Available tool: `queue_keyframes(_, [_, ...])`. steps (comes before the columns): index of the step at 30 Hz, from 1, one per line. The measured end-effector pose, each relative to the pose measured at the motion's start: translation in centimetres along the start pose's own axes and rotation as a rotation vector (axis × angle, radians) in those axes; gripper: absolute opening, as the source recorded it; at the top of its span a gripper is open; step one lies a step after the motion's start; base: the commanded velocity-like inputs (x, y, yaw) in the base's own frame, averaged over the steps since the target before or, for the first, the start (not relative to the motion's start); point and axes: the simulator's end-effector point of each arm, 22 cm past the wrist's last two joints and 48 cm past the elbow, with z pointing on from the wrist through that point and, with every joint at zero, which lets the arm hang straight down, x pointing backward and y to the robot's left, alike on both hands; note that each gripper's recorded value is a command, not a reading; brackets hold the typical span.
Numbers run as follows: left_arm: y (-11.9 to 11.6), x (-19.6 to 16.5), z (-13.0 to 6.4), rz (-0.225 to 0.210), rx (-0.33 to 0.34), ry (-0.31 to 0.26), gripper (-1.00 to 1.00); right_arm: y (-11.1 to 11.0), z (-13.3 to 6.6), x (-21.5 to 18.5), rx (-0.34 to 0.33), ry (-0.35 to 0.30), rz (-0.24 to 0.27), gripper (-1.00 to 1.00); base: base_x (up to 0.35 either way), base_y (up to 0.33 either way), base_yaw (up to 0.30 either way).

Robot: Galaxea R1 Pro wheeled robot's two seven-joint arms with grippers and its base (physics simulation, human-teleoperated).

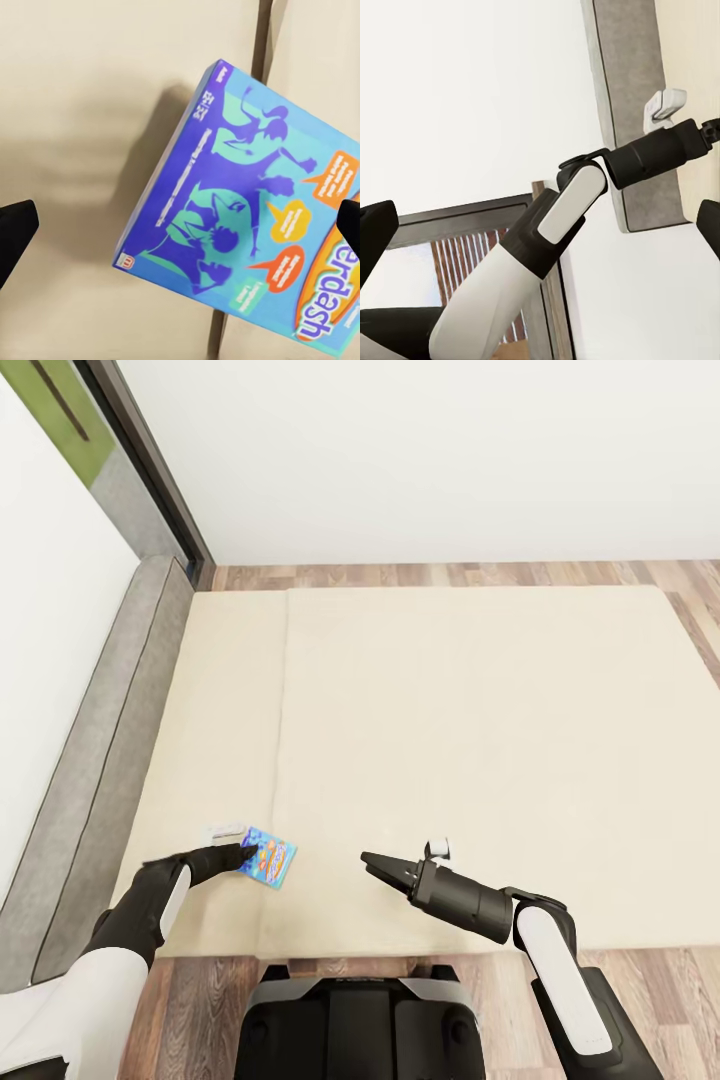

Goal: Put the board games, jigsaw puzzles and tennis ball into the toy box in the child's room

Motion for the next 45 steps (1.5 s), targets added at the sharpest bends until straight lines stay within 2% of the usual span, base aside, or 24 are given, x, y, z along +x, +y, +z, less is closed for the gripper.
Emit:
queue_keyframes(16, [0.0, 1.4, 0.9, -0.008, 0.002, 0.026, 1.00, -0.7, 0.4, 0.7, -0.007, 0.021, 0.026, 1.00, 0.000, 0.000, 0.000])
queue_keyframes(22, [0.0, 1.9, 1.3, -0.010, 0.002, 0.036, 1.00, 0.3, 1.9, 2.6, -0.052, 0.086, 0.038, 1.00, 0.000, 0.000, 0.000])
queue_keyframes(34, [0.0, 1.9, 1.9, -0.013, 0.007, 0.043, 1.00, 1.6, 2.6, 3.2, -0.136, 0.086, 0.061, 1.00, 0.000, 0.000, 0.000])
queue_keyframes(42, [-2.1, 1.3, 2.2, -0.015, 0.097, 0.039, 1.00, 1.6, 2.8, 3.3, -0.151, 0.082, 0.074, 1.00, 0.000, 0.000, 0.000])
queue_keyframes(45, [-2.4, 0.8, 2.2, -0.014, 0.110, 0.033, 1.00, 1.6, 2.9, 3.3, -0.152, 0.081, 0.075, 1.00, 0.000, 0.000, 0.000])
